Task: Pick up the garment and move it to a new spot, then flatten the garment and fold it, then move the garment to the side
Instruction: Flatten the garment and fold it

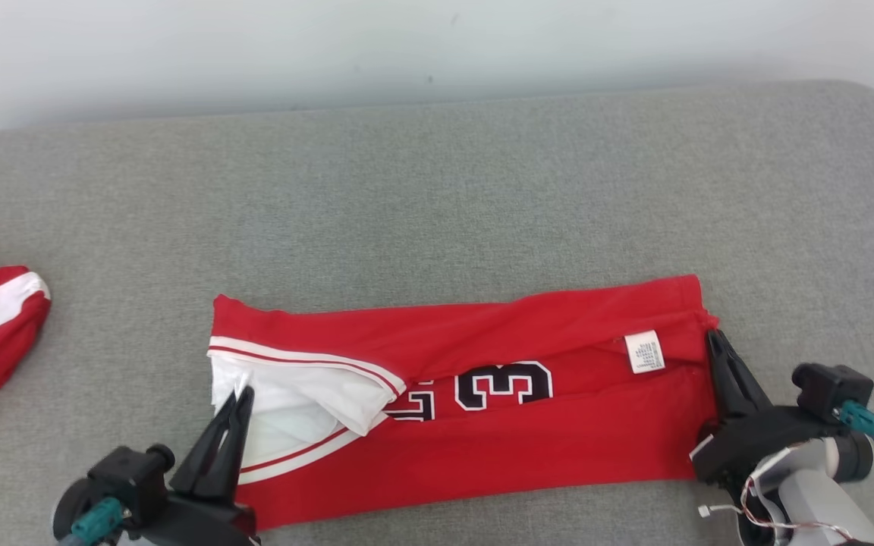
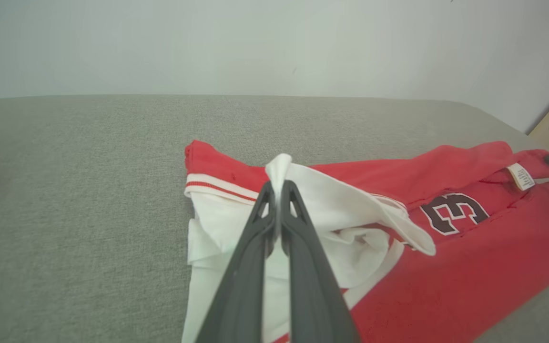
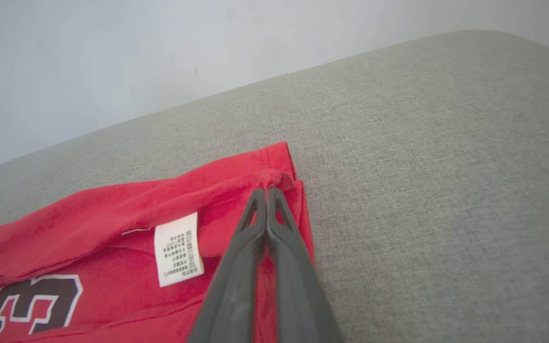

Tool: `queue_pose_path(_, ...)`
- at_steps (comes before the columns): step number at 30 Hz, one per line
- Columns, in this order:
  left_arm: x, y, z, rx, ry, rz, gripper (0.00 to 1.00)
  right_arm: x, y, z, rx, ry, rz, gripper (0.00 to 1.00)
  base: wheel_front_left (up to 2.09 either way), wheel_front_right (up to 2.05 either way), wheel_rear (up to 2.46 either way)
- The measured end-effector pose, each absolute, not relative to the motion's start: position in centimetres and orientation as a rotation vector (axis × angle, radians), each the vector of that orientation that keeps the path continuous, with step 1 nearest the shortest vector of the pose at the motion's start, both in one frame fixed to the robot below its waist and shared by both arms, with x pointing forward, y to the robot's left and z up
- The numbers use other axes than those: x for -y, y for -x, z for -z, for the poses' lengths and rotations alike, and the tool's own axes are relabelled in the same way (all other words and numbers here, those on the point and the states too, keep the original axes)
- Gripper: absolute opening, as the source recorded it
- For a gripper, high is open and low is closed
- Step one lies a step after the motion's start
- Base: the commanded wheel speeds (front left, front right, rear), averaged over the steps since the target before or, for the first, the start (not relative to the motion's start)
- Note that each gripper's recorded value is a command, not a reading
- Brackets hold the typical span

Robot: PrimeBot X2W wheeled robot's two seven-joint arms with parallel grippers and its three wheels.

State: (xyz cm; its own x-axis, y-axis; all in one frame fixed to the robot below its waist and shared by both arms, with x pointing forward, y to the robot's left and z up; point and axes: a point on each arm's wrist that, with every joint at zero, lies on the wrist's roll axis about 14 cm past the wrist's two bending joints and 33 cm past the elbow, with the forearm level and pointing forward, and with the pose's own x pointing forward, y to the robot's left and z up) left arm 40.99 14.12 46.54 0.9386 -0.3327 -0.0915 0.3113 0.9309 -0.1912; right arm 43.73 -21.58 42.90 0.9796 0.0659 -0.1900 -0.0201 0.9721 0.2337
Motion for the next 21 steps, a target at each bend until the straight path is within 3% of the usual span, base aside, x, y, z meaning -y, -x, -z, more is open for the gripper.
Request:
queue_pose_path(7, -14.6, -39.3, -44.2, -0.176, 0.160, 0.298, 0.00, 21.7, -42.5, -41.9, -0.233, -0.238, -0.031, 0.00, 0.00, 0.00, 0.00)
queue_pose_path(8, -14.7, -39.3, -44.1, -0.178, 0.164, 0.287, 0.04, 21.7, -42.4, -41.8, -0.236, -0.239, -0.031, 0.00, 0.00, 0.00, 0.00)
queue_pose_path(9, -14.7, -39.3, -43.9, -0.180, 0.159, 0.283, 0.43, 21.7, -42.4, -41.8, -0.238, -0.238, -0.031, 0.17, 0.00, 0.00, 0.00)
queue_pose_path(10, -14.9, -39.4, -44.0, -0.174, 0.142, 0.277, 1.00, 21.6, -42.4, -41.8, -0.236, -0.240, -0.032, 0.91, 0.00, 0.00, 0.00)
queue_pose_path(11, -15.0, -39.5, -44.2, -0.164, 0.132, 0.270, 1.00, 21.6, -42.4, -41.9, -0.234, -0.241, -0.033, 1.00, 0.00, 0.00, 0.00)
queue_pose_path(21, -18.9, -39.3, -48.0, -0.007, 0.105, 0.055, 1.00, 22.4, -42.7, -43.5, -0.189, -0.235, -0.020, 1.00, 0.00, 0.00, 0.00)
